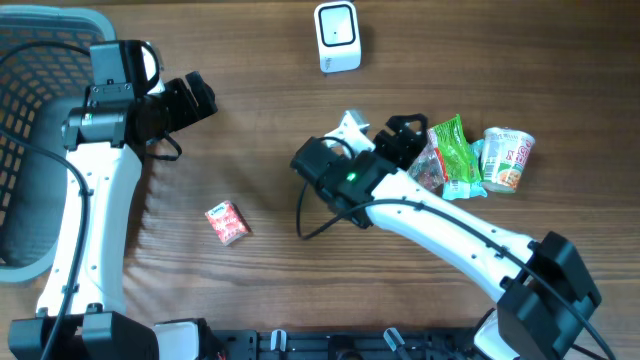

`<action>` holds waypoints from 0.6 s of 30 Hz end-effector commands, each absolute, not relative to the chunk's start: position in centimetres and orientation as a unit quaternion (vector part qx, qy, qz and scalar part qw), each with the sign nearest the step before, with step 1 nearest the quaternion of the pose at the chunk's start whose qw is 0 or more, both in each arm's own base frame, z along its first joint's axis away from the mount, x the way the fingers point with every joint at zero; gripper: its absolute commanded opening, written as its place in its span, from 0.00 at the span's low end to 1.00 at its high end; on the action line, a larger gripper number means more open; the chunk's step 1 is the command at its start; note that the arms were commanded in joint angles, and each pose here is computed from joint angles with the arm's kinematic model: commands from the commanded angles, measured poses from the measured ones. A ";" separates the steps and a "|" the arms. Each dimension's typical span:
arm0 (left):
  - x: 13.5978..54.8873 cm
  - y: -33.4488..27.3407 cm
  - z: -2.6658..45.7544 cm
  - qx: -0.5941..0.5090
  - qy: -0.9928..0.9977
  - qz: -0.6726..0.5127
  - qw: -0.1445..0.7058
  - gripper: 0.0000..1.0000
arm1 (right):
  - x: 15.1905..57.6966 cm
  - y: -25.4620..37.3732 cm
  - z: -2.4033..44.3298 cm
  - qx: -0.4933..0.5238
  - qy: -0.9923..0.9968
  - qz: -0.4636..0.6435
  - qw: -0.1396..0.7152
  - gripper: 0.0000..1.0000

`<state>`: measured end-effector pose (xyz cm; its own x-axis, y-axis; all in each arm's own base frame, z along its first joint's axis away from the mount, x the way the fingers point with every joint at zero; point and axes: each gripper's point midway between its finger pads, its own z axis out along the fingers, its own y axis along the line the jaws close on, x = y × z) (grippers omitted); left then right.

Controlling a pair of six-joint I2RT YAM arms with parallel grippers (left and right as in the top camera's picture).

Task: Scan the item barcode
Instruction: 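Carry the Nescafe stick right over the scanned items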

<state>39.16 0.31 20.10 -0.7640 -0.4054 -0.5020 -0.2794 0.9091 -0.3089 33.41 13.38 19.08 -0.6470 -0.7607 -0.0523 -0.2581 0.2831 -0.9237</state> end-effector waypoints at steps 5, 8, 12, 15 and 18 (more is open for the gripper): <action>39.2 0.6 20.6 -0.180 0.931 -0.105 0.299 1.00 | 28.7 25.4 10.2 -0.379 0.909 0.002 0.174 0.48; 39.2 0.6 20.6 -0.180 0.931 -0.105 0.299 1.00 | 28.8 26.9 9.7 -0.269 0.945 0.069 0.172 0.51; 39.2 0.6 20.6 -0.180 0.931 -0.105 0.299 1.00 | 29.0 24.5 6.7 -0.159 0.973 0.050 0.160 0.34; 39.2 0.6 20.6 -0.180 0.931 -0.105 0.299 1.00 | 28.5 23.5 3.6 -0.119 0.982 0.075 0.123 0.35; 39.2 0.6 20.6 -0.180 0.931 -0.105 0.299 1.00 | 28.7 21.6 1.3 -0.081 0.988 0.085 0.097 0.44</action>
<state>39.16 0.31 20.11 -0.7638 -0.4053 -0.5023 -0.2793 0.9091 -0.3090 29.40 22.66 3.69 -0.9255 -0.2410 -0.2923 -0.2755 0.9578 0.0824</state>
